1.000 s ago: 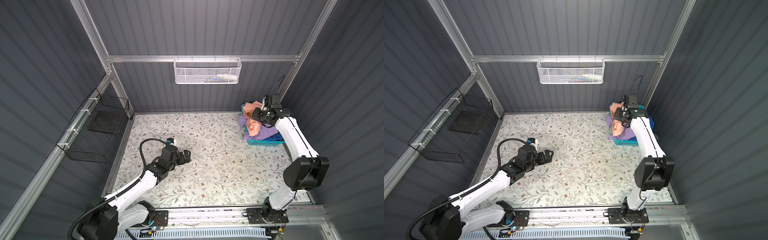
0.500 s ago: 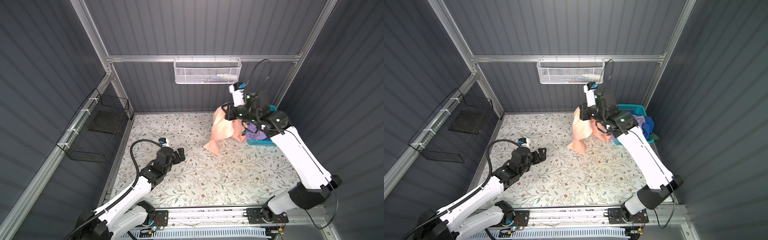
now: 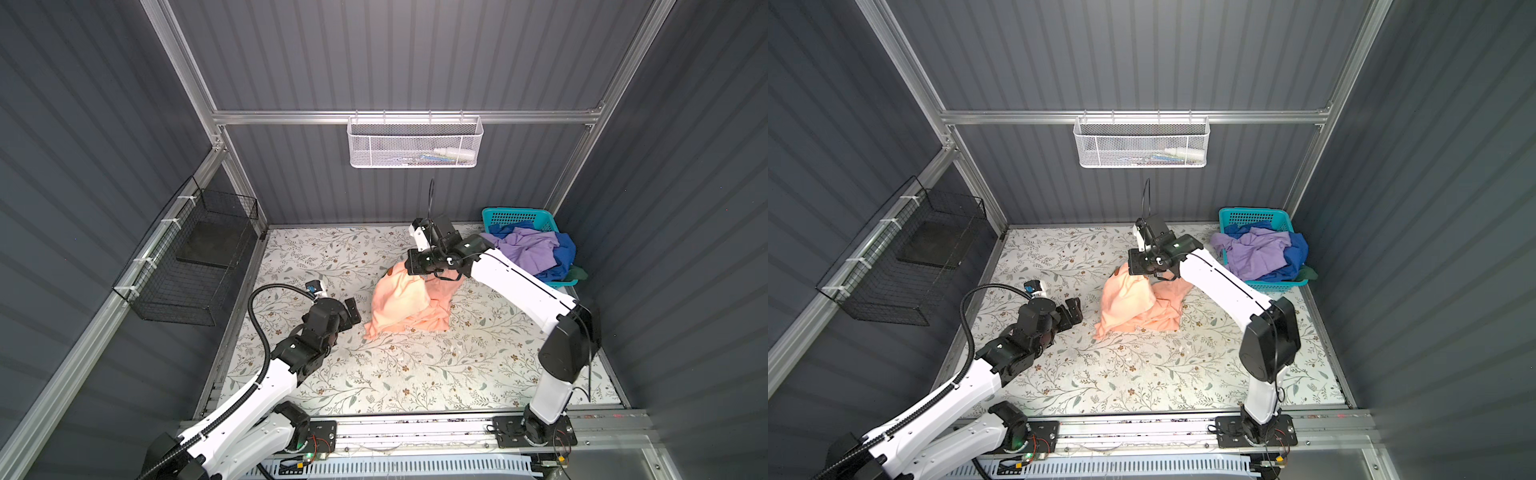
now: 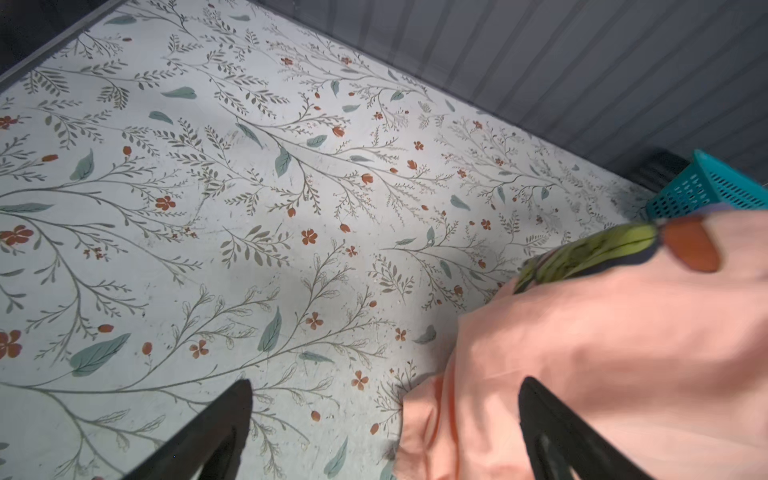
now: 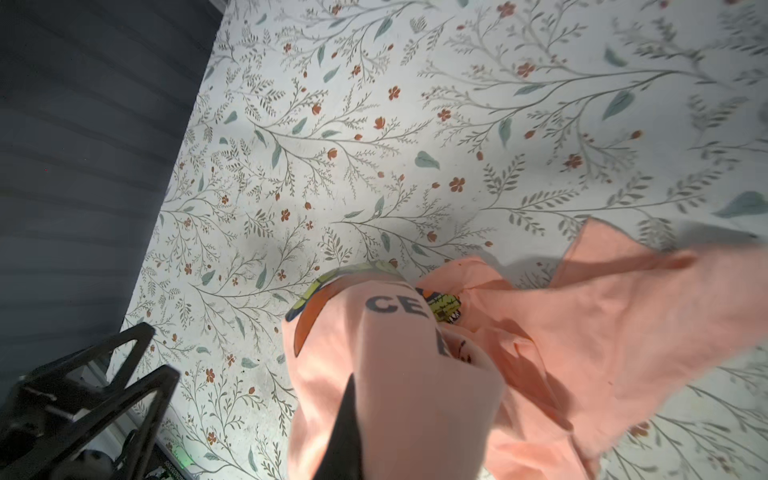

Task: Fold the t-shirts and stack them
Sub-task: 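Lift the peach t-shirt out and lay it on the table toward the left gripper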

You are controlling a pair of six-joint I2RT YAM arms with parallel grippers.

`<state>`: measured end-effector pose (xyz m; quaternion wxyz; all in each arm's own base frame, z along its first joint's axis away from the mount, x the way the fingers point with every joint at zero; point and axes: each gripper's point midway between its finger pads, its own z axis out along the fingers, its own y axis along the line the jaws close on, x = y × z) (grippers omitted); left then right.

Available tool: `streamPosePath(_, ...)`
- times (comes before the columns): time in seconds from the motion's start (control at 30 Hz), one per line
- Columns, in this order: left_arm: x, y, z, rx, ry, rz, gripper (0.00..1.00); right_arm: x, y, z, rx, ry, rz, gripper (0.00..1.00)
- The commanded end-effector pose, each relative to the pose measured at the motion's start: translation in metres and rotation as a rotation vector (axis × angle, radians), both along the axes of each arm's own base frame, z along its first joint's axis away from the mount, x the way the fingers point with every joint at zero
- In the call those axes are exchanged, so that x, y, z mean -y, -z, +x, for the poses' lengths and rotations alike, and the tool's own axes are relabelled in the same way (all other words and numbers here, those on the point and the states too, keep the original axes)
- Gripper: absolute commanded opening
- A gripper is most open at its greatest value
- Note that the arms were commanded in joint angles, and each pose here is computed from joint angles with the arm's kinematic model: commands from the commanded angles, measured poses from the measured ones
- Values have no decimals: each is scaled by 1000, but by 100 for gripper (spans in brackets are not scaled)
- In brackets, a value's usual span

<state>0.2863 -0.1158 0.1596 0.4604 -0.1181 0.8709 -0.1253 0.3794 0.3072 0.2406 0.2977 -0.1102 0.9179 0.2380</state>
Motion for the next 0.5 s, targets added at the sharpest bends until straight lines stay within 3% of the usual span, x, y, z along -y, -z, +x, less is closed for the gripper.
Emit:
streamPosePath(0.0, 16, 21, 0, -53, 74, -5, 100, 39, -24, 4, 92, 156, 1, 0)
streamPosePath(0.3, 68, 53, 6, -157, 302, -42, 100, 129, -14, -50, 147, 469, 30, 0)
streamPosePath(0.47, 92, 65, 10, -204, 375, -92, 99, 169, 13, -73, 126, 598, -3, 1)
